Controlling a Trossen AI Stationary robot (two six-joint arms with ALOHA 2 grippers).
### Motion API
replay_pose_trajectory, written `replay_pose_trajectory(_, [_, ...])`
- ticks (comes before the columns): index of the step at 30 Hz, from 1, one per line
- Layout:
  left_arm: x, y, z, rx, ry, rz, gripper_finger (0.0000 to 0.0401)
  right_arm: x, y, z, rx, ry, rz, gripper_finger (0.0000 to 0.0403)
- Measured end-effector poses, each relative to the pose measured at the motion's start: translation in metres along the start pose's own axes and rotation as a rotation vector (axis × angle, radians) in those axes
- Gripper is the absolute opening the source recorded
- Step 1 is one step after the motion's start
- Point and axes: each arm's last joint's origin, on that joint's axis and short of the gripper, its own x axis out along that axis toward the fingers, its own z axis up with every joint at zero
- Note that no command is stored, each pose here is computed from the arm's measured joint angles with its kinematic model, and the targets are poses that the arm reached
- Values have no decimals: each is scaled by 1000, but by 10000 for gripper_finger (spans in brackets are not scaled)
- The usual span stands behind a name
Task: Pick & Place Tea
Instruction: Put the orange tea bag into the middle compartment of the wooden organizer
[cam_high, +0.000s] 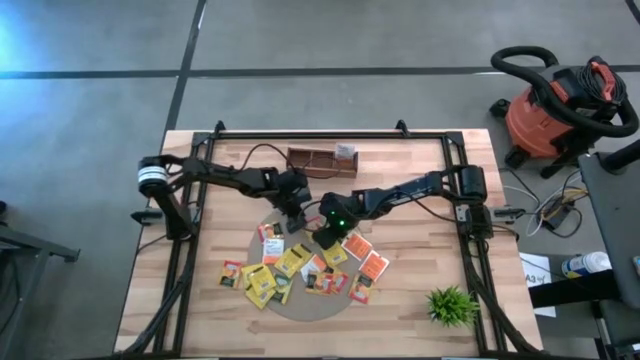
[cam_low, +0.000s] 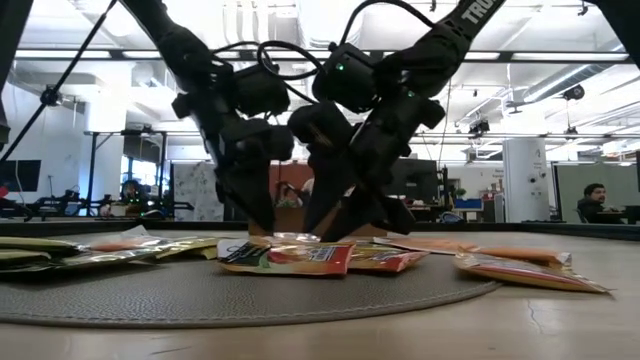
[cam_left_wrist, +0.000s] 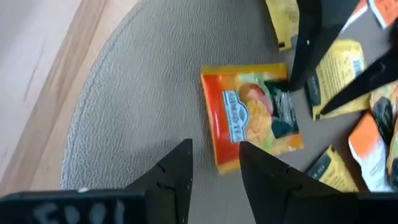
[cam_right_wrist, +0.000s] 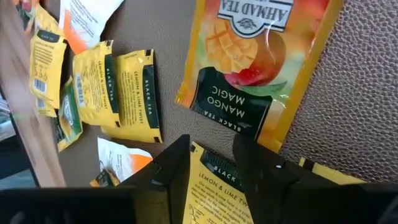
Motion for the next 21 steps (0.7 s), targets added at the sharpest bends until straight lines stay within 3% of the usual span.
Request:
replay_pose_trajectory(14, [12,5,-6,4,-6,0,126,0,1,2,-11,-26,-5,127])
replay_pose_trajectory(21, [13,1,-1,21,-44,-112,126,0,0,3,-32,-42,-11,127])
